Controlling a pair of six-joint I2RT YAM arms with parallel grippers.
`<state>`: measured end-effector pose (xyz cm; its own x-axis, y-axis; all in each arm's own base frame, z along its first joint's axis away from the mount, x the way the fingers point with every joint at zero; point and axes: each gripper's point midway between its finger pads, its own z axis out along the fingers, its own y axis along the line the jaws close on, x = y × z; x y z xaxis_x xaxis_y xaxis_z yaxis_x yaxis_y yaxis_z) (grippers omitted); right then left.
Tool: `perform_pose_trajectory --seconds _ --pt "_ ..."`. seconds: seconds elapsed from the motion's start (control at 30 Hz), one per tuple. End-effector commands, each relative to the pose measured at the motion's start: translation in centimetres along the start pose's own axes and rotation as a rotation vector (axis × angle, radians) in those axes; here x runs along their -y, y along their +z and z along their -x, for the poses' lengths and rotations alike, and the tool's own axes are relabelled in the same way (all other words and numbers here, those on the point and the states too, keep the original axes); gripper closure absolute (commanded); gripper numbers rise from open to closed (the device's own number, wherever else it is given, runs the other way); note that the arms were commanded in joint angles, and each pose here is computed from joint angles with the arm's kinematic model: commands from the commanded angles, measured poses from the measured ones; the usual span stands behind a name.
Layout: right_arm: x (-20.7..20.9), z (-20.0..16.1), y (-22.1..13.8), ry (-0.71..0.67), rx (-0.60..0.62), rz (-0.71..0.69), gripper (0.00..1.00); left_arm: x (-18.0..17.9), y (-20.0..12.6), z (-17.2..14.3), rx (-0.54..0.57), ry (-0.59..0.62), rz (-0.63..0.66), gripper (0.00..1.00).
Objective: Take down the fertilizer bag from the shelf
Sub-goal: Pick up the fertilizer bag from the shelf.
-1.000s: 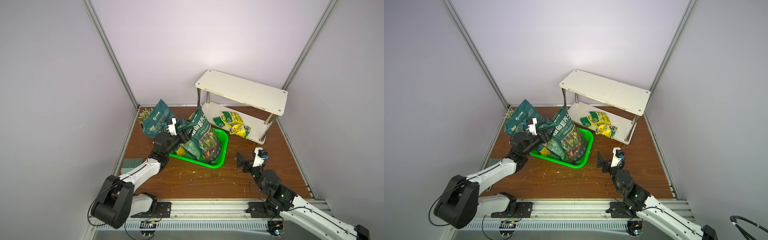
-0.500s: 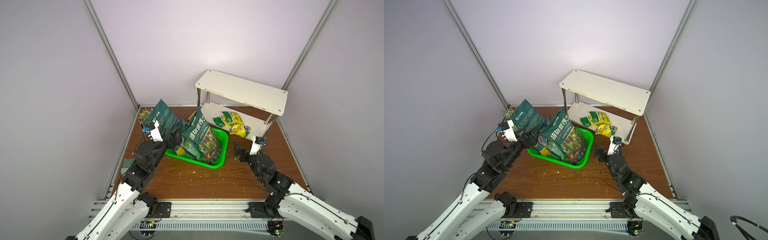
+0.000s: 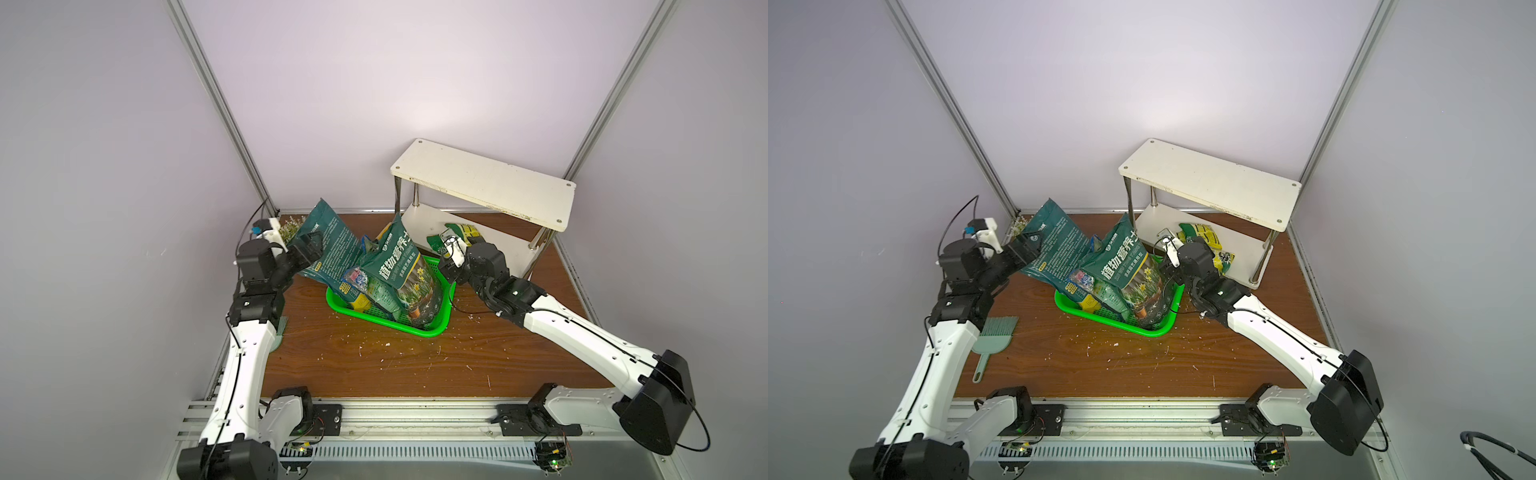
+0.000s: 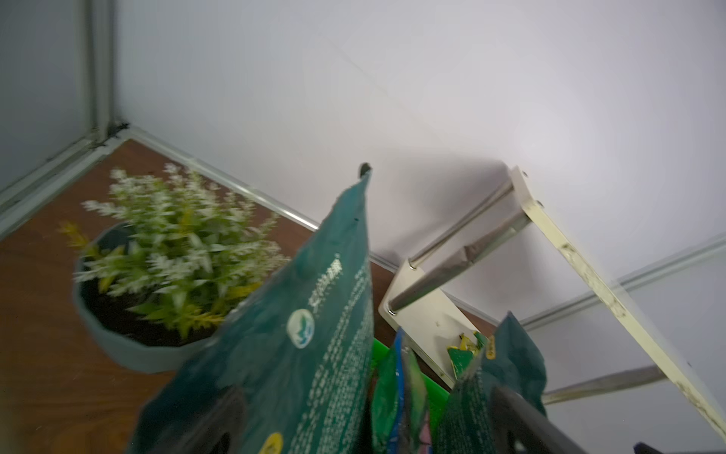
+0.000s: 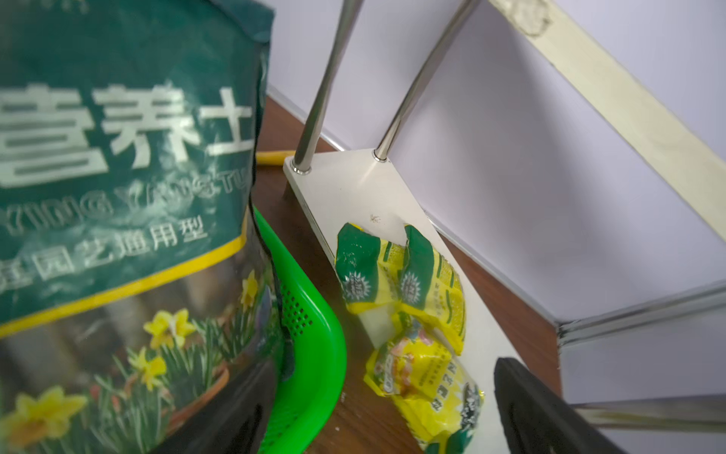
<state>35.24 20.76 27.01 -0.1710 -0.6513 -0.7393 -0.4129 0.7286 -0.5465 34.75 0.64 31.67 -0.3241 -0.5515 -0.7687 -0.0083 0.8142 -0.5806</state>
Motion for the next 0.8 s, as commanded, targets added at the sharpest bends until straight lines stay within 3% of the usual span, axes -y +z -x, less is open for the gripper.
perform_pose_trajectory --seconds 0.0,0.1,0.23,0.33,0.5,0.63,0.77 --pt "-2.4 -3.8 -0.3 -0.452 -0.136 0.145 0.06 3.6 -3.8 3.6 0.090 0.148 -0.053 0.00" --pt "-2.0 -6.4 0.3 -0.551 -0.257 0.110 0.06 4.4 -4.6 3.1 0.121 0.167 -0.096 0.01" --pt "-0.9 -7.7 1.6 -0.618 -0.330 0.017 0.11 4.9 -3.5 0.8 0.027 0.196 -0.136 0.01" --pt "-1.0 -8.2 3.0 -0.609 -0.360 0.006 0.15 5.0 -2.2 -1.7 -0.074 0.180 -0.195 0.00" --pt "-1.4 -10.6 5.4 -0.604 -0.451 0.013 0.19 5.3 -2.6 -2.5 -0.077 0.226 -0.168 0.00" --pt "-0.9 -11.0 6.7 -0.566 -0.456 -0.006 0.20 7.1 -1.6 -5.4 -0.206 0.229 -0.258 0.00" --pt "-0.3 -10.3 7.7 -0.516 -0.426 -0.049 0.20 7.6 -2.2 -5.2 -0.178 0.266 -0.234 0.00"
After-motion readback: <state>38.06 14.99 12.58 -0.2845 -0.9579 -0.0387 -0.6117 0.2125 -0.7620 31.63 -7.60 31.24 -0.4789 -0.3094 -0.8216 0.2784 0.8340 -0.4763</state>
